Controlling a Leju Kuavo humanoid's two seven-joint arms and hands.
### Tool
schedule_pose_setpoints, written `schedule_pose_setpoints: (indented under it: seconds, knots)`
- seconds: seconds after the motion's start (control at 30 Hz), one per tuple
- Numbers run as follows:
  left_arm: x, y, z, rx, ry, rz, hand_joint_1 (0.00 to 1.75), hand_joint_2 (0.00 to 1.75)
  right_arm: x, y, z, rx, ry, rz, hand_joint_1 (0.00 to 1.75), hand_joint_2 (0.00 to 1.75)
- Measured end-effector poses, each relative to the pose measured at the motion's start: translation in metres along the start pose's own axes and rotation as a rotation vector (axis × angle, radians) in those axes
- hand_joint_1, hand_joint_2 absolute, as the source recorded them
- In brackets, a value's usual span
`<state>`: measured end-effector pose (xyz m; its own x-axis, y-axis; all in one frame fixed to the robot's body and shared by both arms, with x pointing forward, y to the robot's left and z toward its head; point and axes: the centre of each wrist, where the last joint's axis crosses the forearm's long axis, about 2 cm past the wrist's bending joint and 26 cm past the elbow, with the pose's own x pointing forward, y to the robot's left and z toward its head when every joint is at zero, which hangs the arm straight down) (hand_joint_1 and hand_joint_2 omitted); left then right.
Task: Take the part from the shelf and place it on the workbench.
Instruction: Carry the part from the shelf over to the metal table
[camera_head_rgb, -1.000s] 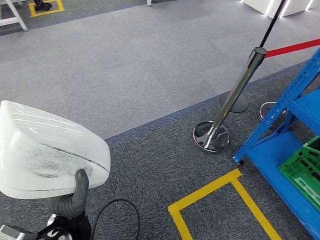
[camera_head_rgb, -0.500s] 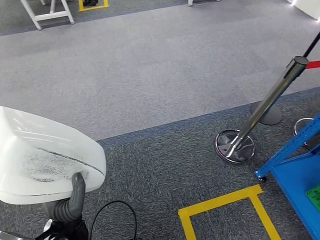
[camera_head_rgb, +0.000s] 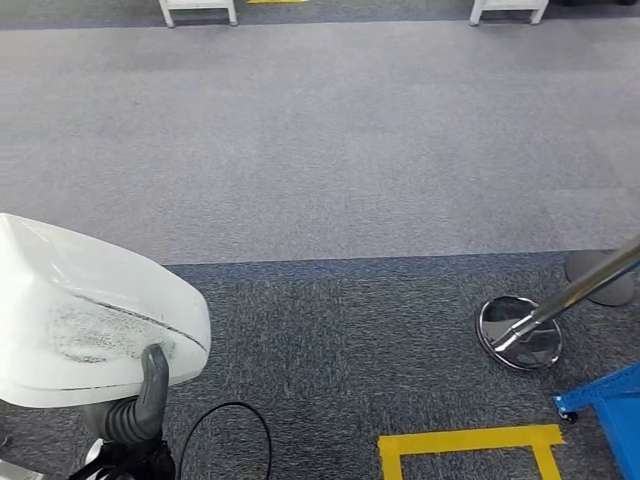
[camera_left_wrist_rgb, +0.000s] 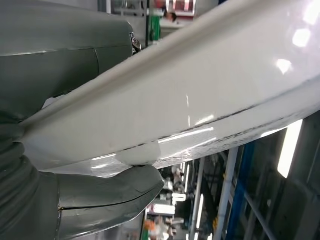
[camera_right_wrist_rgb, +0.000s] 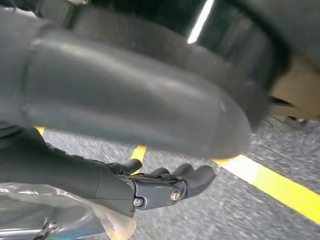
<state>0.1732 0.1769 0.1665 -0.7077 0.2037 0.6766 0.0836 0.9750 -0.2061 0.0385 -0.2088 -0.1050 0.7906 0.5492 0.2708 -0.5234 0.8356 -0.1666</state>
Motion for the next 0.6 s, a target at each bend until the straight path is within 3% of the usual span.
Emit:
schedule_pose_setpoints:
  seconds: [0.6]
  knots:
    - [-0.0012,0.0008,-0.0038,-0.010,-0.011,-0.002,1.75,1.75,0.0008,0.0020,0.0003,0.017,-0.007,-0.004,0.00,0.00]
